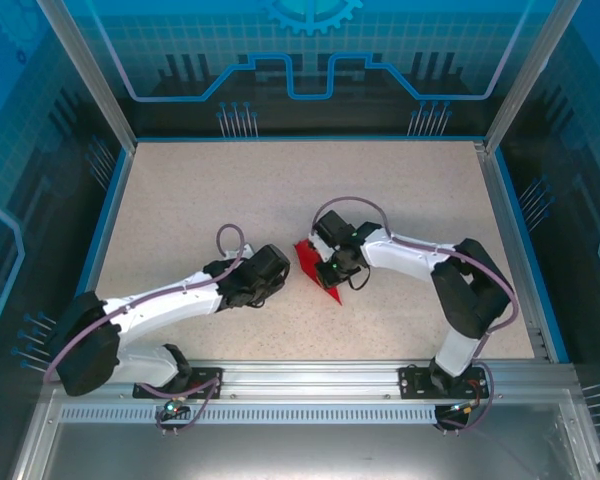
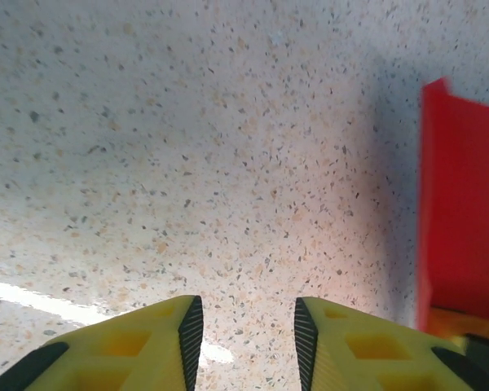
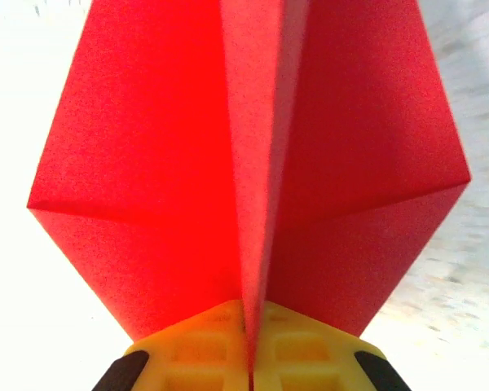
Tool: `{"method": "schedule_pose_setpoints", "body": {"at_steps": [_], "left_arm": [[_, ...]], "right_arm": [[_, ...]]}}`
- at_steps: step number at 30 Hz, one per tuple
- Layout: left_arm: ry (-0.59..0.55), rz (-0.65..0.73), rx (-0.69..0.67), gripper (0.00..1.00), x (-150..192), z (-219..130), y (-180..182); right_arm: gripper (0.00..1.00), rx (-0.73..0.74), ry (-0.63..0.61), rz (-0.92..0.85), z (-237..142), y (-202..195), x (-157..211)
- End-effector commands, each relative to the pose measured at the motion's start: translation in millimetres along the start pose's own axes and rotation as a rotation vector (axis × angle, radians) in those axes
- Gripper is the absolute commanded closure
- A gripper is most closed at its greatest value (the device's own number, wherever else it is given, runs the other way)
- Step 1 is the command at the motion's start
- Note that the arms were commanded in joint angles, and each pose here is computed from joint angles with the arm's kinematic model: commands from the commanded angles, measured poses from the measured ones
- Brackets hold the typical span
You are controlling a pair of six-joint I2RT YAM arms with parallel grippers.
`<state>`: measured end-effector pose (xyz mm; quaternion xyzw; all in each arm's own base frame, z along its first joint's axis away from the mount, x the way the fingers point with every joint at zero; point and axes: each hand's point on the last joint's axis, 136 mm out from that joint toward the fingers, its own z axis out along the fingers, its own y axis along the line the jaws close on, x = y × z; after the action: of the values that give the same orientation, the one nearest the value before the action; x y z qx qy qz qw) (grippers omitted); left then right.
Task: Fold a paper plane with a square sheet of paper (pick it up from the middle)
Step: Move a paper plane to the center of the table.
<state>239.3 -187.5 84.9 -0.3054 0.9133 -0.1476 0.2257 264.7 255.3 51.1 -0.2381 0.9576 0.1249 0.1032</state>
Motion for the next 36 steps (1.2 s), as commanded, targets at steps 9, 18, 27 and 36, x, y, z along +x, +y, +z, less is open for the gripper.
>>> {"method": "schedule_pose_setpoints", "body": {"at_steps": [9,18,27,36], "left_arm": [[-0.059,0.032,-0.043,0.52,-25,-11,26],[-0.042,0.023,-0.013,0.49,-27,-12,33],[-0.02,0.025,-0.008,0.46,-25,-8,33],[-0.016,0.05,0.004,0.45,-26,-9,27]], "right_arm": [[0.95,0.273,-0.024,0.453,-18,-86,-48],[0.9,0.292,0.037,0.458,17,-88,-62],[0.86,0.311,0.125,0.45,49,-90,-43],[0.78,0.295,0.107,0.447,38,-87,-47]]}}
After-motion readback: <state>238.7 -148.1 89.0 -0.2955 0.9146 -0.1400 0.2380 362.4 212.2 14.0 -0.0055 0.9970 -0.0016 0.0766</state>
